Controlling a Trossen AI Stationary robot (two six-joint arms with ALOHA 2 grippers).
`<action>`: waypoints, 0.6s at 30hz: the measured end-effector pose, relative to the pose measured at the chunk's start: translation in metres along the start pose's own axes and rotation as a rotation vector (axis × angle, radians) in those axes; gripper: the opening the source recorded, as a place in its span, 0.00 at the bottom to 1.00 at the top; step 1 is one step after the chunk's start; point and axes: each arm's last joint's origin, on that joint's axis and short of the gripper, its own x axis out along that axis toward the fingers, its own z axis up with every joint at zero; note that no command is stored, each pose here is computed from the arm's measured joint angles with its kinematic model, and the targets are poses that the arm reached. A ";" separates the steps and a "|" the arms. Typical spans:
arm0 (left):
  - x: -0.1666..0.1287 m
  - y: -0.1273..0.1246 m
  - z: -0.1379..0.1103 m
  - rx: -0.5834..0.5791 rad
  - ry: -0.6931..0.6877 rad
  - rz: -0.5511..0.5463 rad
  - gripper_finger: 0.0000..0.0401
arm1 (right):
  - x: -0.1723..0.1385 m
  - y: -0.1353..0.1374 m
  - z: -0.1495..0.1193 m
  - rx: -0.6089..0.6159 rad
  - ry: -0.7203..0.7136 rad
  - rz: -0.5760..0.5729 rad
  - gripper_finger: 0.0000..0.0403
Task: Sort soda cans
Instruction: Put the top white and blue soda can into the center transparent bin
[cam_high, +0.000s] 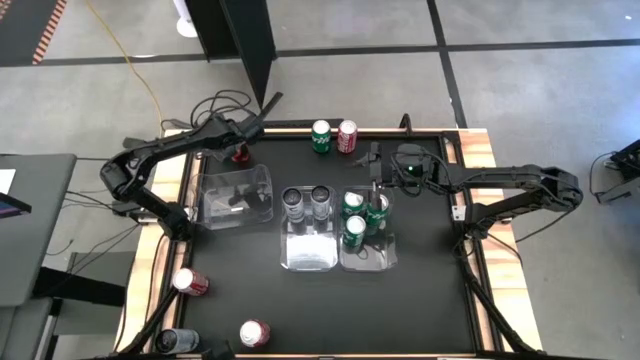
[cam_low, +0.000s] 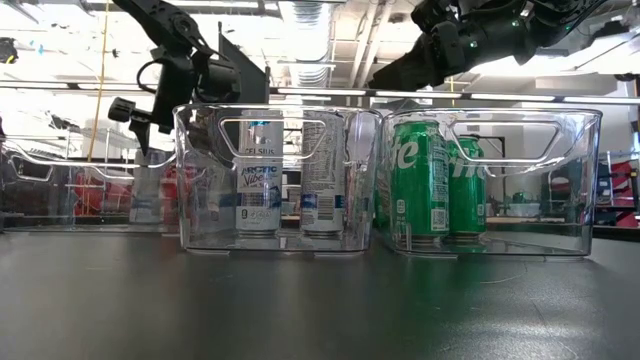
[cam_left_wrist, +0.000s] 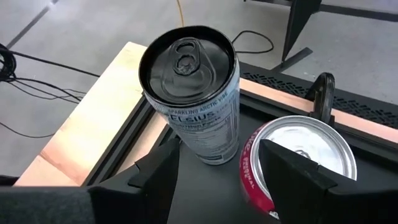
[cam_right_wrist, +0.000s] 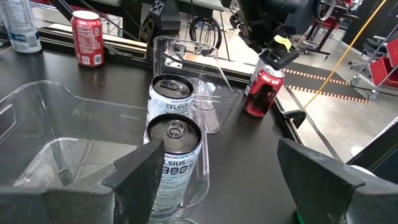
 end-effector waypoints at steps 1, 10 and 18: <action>-0.001 0.000 0.000 0.003 0.000 0.001 0.54 | 0.000 0.000 0.000 0.000 0.000 0.000 0.82; -0.015 -0.001 0.010 0.019 -0.024 0.000 0.62 | 0.000 0.000 0.000 0.000 0.001 0.000 0.82; -0.021 -0.001 0.024 0.008 -0.044 -0.002 0.83 | 0.000 0.000 -0.001 0.001 0.006 0.002 0.82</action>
